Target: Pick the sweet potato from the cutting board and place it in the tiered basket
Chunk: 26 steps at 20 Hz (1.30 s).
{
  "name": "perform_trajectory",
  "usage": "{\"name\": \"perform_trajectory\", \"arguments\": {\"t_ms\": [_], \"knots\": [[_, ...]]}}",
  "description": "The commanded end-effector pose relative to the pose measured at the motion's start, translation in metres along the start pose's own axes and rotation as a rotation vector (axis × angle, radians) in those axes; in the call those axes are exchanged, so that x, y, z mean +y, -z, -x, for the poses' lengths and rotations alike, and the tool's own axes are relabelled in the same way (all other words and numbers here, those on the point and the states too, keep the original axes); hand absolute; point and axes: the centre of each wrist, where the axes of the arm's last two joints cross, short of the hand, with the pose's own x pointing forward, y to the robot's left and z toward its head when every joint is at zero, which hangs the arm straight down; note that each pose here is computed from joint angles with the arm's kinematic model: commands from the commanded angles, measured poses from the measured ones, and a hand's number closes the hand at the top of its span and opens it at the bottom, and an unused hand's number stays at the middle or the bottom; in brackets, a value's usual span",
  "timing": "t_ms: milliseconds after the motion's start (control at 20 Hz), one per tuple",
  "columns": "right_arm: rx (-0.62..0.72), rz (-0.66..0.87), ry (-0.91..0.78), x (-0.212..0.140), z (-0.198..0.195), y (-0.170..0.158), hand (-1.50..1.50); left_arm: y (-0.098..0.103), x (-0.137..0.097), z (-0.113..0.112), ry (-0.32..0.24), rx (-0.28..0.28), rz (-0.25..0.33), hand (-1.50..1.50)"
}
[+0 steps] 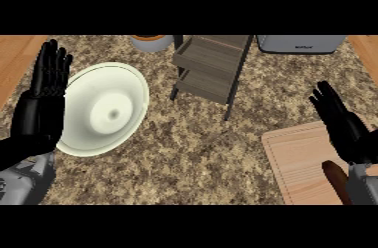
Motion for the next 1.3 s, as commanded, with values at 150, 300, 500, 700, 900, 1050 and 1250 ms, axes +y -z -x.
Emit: {"name": "perform_trajectory", "arguments": {"t_ms": [150, 300, 500, 700, 900, 1050, 1250], "knots": [[0.052, -0.165, 0.169, -0.041, 0.040, -0.041, 1.50, -0.060, 0.058, 0.054, 0.113, 0.491, -0.051, 0.00], [-0.262, 0.273, 0.434, -0.052, 0.030, -0.031, 1.50, -0.082, 0.052, 0.070, 0.104, 0.598, -0.082, 0.00], [-0.249, -0.144, -0.034, -0.092, 0.030, -0.087, -1.50, -0.122, 0.071, 0.087, 0.098, 0.838, -0.056, 0.00], [-0.047, -0.094, -0.610, -0.131, 0.004, -0.099, -1.50, -0.119, 0.083, 0.088, 0.113, 0.827, -0.055, 0.00], [0.041, -0.105, -0.974, -0.147, -0.012, -0.108, -1.50, -0.118, 0.085, 0.087, 0.105, 0.825, -0.034, 0.00], [0.172, -0.188, -1.035, -0.131, -0.025, -0.102, -1.50, -0.115, 0.095, 0.091, 0.112, 0.835, -0.004, 0.00], [0.267, -0.353, -1.060, -0.100, -0.045, -0.089, -1.50, -0.109, 0.093, 0.086, 0.090, 0.831, -0.002, 0.00]]}}
